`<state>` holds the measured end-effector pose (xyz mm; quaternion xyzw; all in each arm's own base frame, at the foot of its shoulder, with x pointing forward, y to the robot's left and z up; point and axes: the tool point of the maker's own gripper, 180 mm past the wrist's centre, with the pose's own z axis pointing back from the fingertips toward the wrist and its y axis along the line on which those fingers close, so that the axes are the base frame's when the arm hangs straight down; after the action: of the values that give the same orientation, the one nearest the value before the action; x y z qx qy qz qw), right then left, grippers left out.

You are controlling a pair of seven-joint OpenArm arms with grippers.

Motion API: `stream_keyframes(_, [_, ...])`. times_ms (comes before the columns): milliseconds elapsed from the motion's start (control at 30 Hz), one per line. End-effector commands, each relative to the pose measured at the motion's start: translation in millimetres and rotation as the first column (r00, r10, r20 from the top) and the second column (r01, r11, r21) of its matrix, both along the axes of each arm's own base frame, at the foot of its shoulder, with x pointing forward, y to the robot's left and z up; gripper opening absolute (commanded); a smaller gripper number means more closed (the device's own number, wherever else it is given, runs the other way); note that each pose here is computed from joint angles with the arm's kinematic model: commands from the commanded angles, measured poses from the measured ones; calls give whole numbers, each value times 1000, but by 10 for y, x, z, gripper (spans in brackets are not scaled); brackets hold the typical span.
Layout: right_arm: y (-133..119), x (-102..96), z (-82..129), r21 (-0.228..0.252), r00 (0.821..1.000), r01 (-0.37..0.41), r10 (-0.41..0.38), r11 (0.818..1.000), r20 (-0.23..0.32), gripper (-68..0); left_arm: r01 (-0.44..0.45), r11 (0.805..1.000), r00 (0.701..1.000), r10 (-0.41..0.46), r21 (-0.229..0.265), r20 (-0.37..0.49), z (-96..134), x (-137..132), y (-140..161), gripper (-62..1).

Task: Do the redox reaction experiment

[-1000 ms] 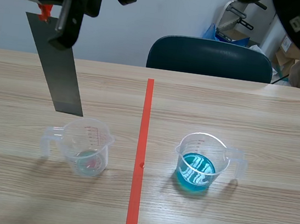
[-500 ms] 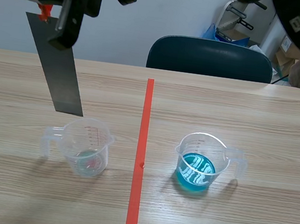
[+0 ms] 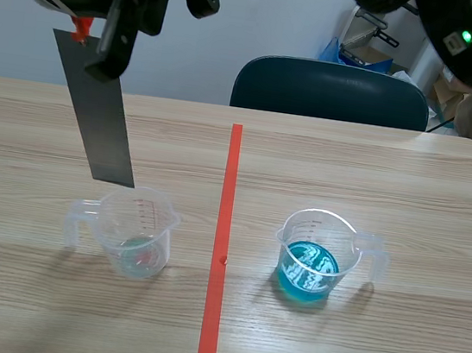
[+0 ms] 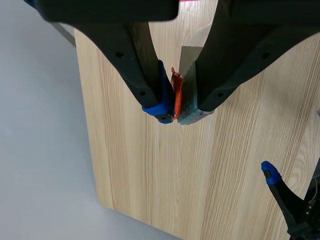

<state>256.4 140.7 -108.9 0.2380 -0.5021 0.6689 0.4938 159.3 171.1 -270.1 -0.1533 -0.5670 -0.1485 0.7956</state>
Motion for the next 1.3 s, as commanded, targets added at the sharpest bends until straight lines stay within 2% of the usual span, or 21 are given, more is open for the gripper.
stream_keyframes(0, [21, 2, 62, 15, 1000, -10, 10, 1000, 15, -669, -8, 1000, 1000, 8, -15, 27, 65, 32, -12, 8])
stream_keyframes(267, [68, -2, -140, -31, 1000, -19, 19, 999, -10, -669, -8, 1000, 1000, 8, -15, 28, 65, 33, -12, 8])
stream_keyframes(467, [64, 114, -190, -24, 1000, 7, -7, 1000, -10, -669, -8, 1000, 1000, 8, -15, 28, 65, 33, -12, 8])
stream_keyframes(667, [76, 206, -270, -6, 999, 19, -19, 1000, -44, -669, -8, 1000, 1000, 8, -15, 28, 65, 33, -12, 8])
stream_keyframes(1033, [140, 283, -576, -29, 995, 23, -26, 999, -99, -669, -8, 1000, 1000, 8, -15, 27, 65, 32, -12, 8])
stream_keyframes(1267, [115, 400, -764, -25, 989, 56, -59, 998, -135, -669, -8, 1000, 1000, 8, -15, 28, 65, 33, -12, 8])
